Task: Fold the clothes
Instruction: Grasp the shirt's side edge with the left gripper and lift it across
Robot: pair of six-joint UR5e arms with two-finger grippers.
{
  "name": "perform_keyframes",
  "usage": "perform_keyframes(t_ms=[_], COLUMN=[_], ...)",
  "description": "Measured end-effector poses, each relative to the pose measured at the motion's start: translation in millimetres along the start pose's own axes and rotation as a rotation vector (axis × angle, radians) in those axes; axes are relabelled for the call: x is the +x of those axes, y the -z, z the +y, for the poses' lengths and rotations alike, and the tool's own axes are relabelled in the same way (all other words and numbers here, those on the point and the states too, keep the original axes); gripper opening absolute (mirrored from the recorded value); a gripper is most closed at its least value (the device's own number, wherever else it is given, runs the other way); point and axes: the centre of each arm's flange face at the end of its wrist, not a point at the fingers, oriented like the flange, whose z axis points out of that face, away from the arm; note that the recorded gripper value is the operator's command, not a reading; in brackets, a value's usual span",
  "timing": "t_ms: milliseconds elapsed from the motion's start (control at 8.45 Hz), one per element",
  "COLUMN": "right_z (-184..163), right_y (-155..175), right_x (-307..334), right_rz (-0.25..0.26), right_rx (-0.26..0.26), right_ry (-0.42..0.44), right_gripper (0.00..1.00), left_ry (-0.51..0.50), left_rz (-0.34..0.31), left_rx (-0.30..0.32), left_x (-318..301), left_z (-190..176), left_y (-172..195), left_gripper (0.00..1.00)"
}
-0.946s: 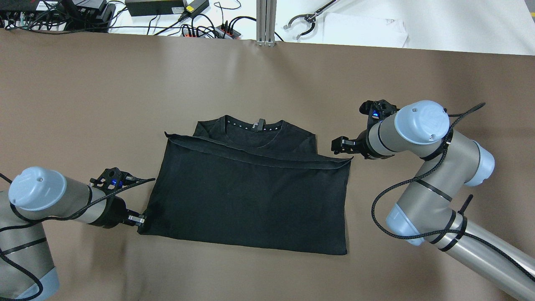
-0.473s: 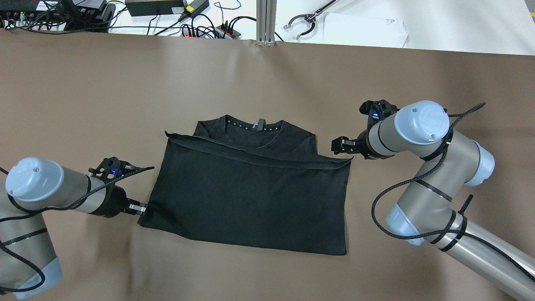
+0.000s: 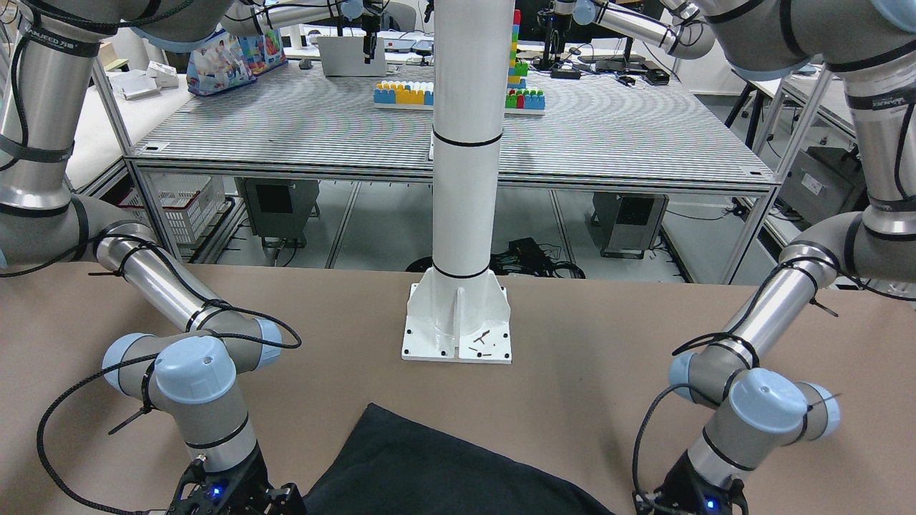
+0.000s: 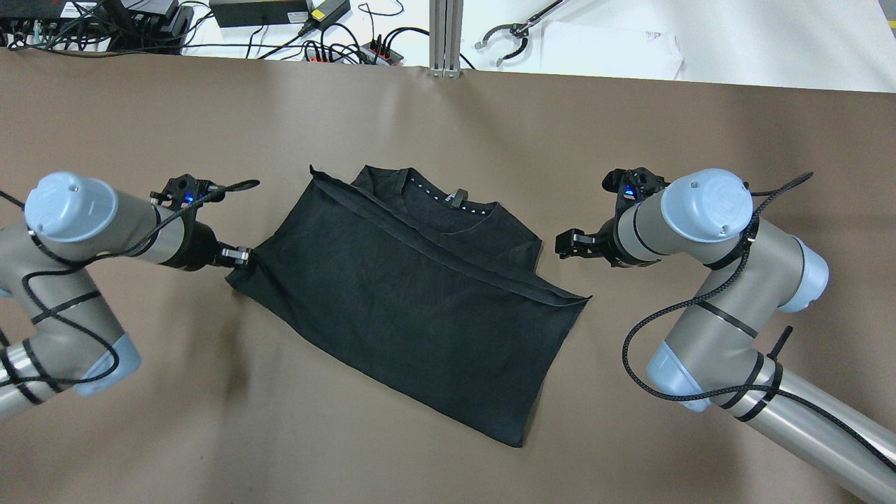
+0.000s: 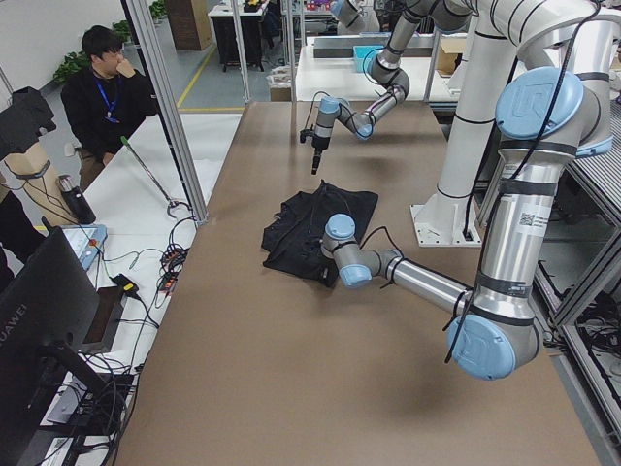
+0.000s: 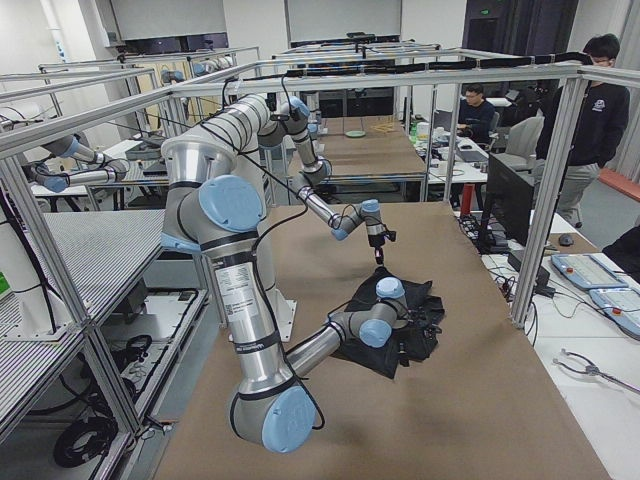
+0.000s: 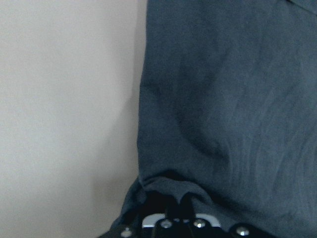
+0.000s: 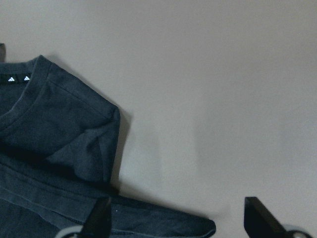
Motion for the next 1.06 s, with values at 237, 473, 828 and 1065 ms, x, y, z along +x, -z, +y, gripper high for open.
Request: perform_keyframes(t_ms=[237,473,828,1065], right_z=[0.2,0.3,0.4,0.2], right_y=[-0.4,-0.6,-1.8,-2.4], right_x=[0.7,1.0,3.0,3.2], right_rz=[0.001,0.001,0.006,0.007], right_rx=[-0.001,-0.001,-0.001,-0.001], right_ry=[0.0,0.0,-0.001,-0.002], right_gripper=[0.94,0.94,0.94,0.94], left_ry=[0.02,0.005,0.017,-0.047], left_rz=[-0.029,-0.059,-0.134,-0.187], left_rx=[0.062,0.087,0.129,0.157], left_x=[5.2,37.0,94.1,73.6], left_z=[-80.3,-155.3,-242.8,-283.4], left_y=[-11.7,-36.8,-65.3,-45.8], left_gripper=[0.0,0.0,0.0,0.0])
